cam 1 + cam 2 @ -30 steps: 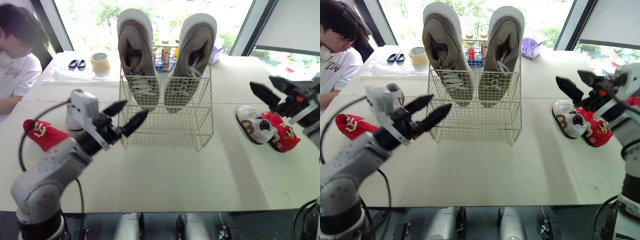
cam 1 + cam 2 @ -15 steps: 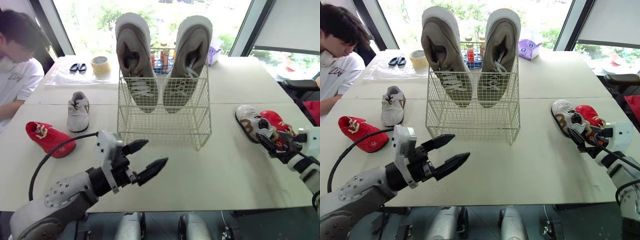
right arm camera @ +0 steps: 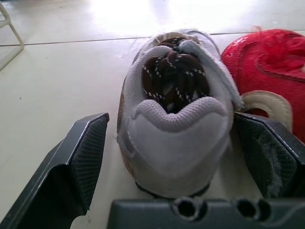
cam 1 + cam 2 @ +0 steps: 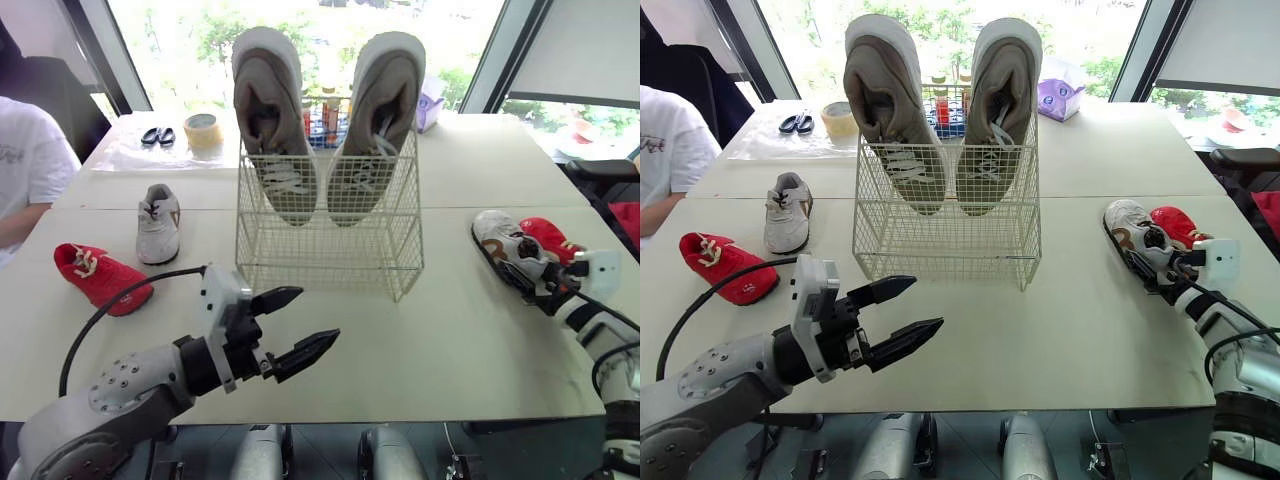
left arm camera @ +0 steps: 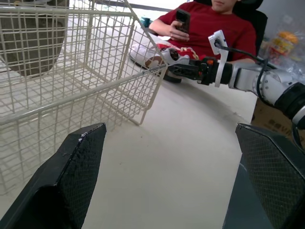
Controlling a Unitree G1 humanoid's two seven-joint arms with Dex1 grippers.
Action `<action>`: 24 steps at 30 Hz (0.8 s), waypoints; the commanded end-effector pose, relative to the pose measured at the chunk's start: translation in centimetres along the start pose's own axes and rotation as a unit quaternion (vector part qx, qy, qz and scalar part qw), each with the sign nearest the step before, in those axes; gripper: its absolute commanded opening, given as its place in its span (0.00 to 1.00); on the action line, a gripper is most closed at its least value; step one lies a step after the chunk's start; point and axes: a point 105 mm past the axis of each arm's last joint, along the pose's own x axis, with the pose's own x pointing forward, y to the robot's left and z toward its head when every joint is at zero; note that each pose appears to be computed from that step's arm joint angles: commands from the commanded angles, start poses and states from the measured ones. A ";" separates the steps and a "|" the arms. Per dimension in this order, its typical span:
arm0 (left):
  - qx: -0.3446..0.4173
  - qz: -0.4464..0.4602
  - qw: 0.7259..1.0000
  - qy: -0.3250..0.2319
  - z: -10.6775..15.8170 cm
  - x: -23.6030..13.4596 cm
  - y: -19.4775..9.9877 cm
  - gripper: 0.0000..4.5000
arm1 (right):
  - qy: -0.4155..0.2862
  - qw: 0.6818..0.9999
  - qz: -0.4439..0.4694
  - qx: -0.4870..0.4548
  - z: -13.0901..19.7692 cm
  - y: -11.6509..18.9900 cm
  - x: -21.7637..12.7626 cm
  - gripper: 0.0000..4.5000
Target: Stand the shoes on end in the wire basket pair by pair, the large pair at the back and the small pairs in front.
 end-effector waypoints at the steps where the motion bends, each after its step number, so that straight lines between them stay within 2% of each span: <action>1: 0.017 -0.001 1.000 -0.012 0.6 -0.2 -0.3 0.98 | -0.006 1.000 -0.012 -0.008 -0.1 -0.7 0.4 1.00; 2: 0.015 -0.002 1.000 -0.012 0.6 -0.2 -0.4 0.98 | -0.003 1.000 -0.015 -0.008 -0.4 -0.8 0.6 1.00; 4: 0.012 -0.003 1.000 -0.013 0.7 -0.3 -0.4 1.00 | 0.000 1.000 -0.018 -0.011 -0.7 -0.9 0.8 0.88; 7: 0.003 -0.006 1.000 -0.010 1.0 -0.8 -0.5 1.00 | -0.001 1.000 -0.014 -0.015 -1.1 -0.7 1.1 0.57; 9: 0.016 -0.009 1.000 0.022 0.7 -1.1 -0.5 1.00 | -0.006 1.000 -0.013 -0.010 -1.2 -0.5 1.2 0.38; 10: 0.039 -0.001 0.998 0.044 0.7 -1.3 -0.2 1.00 | -0.012 1.000 -0.016 -0.008 -1.0 -0.4 1.3 0.31; 12: 0.067 0.026 0.996 0.053 1.6 -1.5 0.9 1.00 | -0.037 0.999 -0.023 -0.008 0.2 -0.4 1.4 0.21; 14: 0.098 0.051 0.993 0.043 3.7 -2.0 2.4 1.00 | -0.090 0.995 -0.034 -0.016 3.5 -0.7 1.4 0.21; 16: 0.099 0.049 0.994 0.027 6.0 -2.5 3.5 1.00 | -0.154 0.987 -0.044 -0.032 8.0 -0.8 1.4 0.21; 19: 0.042 -0.023 0.997 -0.056 11.0 -3.5 3.5 1.00 | -0.260 0.962 -0.046 -0.072 16.5 -0.1 0.7 0.21; 21: 0.015 -0.048 0.991 -0.122 14.5 -4.4 4.1 1.00 | -0.326 0.938 -0.029 -0.114 22.2 1.5 -0.3 0.21; 24: 0.017 -0.034 0.986 -0.164 17.2 -5.0 5.7 1.00 | -0.393 0.903 0.013 -0.173 28.2 4.7 -1.9 0.21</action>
